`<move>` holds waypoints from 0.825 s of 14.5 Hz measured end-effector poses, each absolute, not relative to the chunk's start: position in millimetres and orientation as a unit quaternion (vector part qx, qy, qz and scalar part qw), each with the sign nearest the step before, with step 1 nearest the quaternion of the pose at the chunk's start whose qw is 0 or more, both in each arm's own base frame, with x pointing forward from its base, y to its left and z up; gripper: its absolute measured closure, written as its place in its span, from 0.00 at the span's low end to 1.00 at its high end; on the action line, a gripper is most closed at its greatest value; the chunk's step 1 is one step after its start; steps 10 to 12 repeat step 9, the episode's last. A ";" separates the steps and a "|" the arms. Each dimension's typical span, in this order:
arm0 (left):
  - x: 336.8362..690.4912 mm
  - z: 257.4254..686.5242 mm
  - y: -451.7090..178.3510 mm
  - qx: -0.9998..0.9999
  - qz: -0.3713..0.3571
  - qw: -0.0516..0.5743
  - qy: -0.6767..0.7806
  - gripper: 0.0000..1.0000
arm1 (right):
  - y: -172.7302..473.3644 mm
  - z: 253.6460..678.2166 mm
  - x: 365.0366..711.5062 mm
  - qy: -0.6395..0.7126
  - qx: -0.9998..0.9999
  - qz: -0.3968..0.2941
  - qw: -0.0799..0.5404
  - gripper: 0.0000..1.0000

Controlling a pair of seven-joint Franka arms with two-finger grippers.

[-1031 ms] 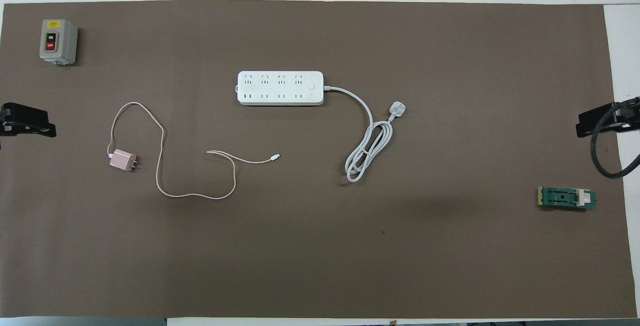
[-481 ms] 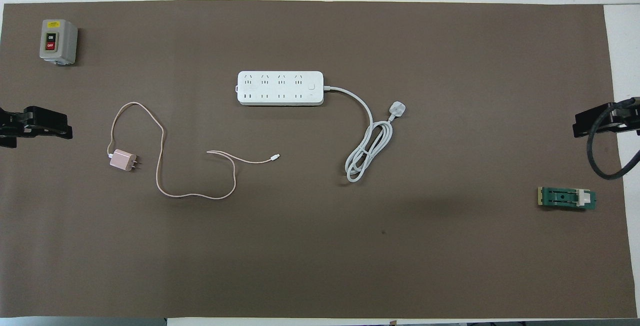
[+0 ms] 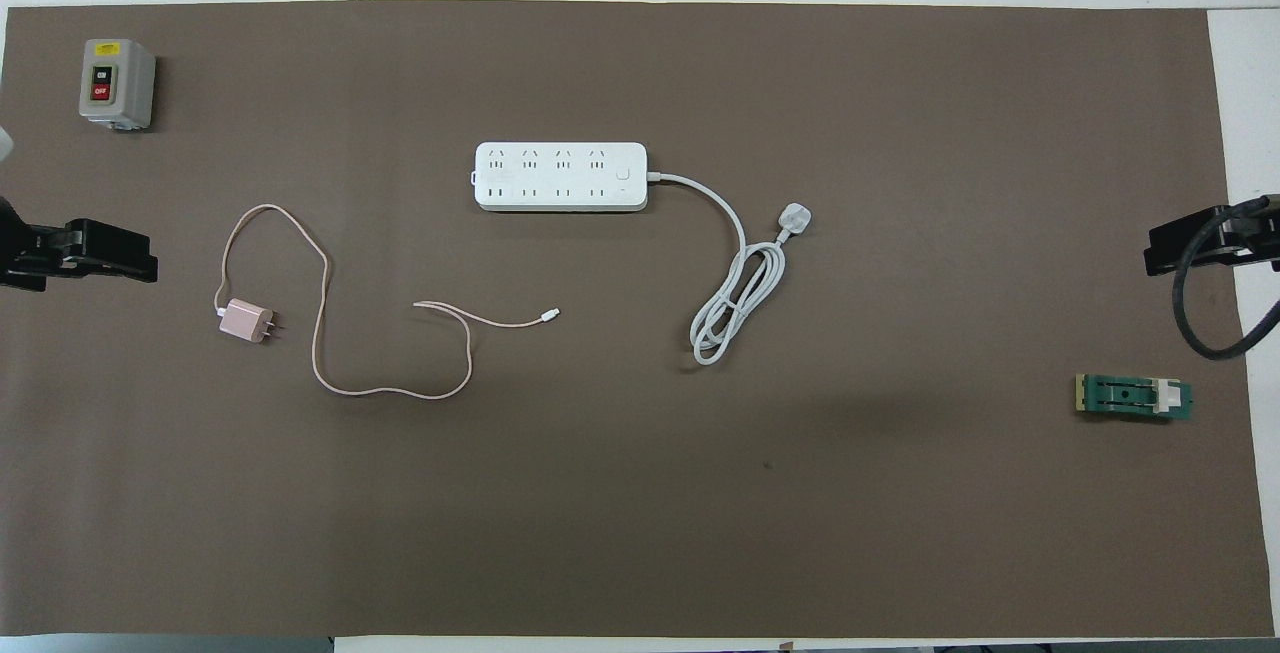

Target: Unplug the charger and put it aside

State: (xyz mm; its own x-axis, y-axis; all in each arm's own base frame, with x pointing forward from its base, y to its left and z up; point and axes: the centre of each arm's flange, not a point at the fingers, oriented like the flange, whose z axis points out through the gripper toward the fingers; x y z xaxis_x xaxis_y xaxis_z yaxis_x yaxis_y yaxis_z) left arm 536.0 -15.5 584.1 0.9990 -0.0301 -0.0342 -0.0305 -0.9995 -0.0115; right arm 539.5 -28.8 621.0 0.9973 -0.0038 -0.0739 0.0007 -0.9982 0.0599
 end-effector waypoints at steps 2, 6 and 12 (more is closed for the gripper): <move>535.8 584.1 -18.7 -0.999 0.017 0.006 0.037 0.00 | -28.6 621.0 539.5 -0.001 0.999 -0.037 0.030 0.00; 535.5 583.8 -18.8 -0.999 0.019 0.006 0.050 0.00 | -28.0 621.0 539.5 0.000 0.999 -0.037 0.028 0.00; 534.8 583.3 -18.7 -0.998 0.022 0.006 0.050 0.00 | -22.9 620.9 539.7 0.001 0.999 -0.036 0.007 0.00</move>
